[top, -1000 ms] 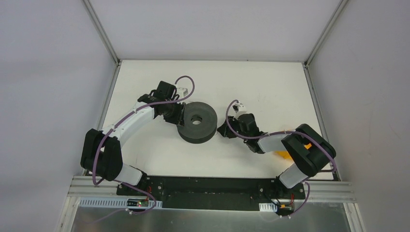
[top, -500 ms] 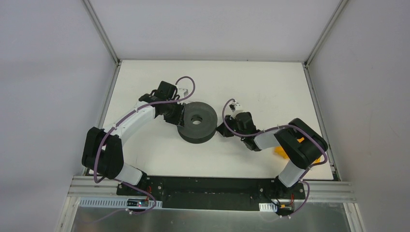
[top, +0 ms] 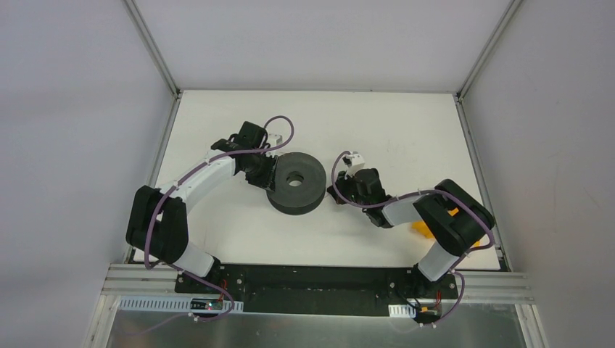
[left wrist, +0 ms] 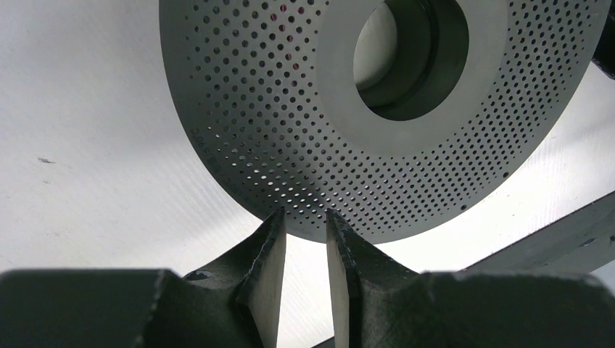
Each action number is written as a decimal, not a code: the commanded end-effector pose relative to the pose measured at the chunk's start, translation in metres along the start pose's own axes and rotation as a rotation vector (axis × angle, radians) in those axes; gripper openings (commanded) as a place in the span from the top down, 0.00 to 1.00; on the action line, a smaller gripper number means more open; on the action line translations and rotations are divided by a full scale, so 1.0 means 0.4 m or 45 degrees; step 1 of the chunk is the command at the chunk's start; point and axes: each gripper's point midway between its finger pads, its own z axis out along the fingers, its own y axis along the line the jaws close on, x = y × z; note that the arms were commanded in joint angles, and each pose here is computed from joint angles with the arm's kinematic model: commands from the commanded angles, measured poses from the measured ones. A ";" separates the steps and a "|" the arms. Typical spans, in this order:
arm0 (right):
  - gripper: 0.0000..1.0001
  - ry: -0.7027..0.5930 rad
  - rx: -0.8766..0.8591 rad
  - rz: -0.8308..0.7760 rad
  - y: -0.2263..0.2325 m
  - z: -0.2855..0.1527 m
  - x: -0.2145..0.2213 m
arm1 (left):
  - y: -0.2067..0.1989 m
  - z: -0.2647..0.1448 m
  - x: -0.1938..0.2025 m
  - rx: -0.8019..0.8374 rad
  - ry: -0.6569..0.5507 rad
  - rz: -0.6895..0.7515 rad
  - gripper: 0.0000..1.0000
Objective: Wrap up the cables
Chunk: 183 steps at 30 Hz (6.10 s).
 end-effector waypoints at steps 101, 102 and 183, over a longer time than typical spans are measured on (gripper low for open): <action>0.83 -0.507 -0.070 0.435 0.026 0.123 -0.123 | 0.007 0.003 -0.001 -0.018 0.065 0.023 0.76; 0.83 -0.512 -0.064 0.437 0.023 0.119 -0.124 | 0.006 0.003 -0.001 -0.018 0.064 0.025 0.76; 0.79 -0.051 0.342 0.516 -0.085 0.142 -0.088 | 0.007 -0.002 0.002 -0.023 0.058 0.017 0.76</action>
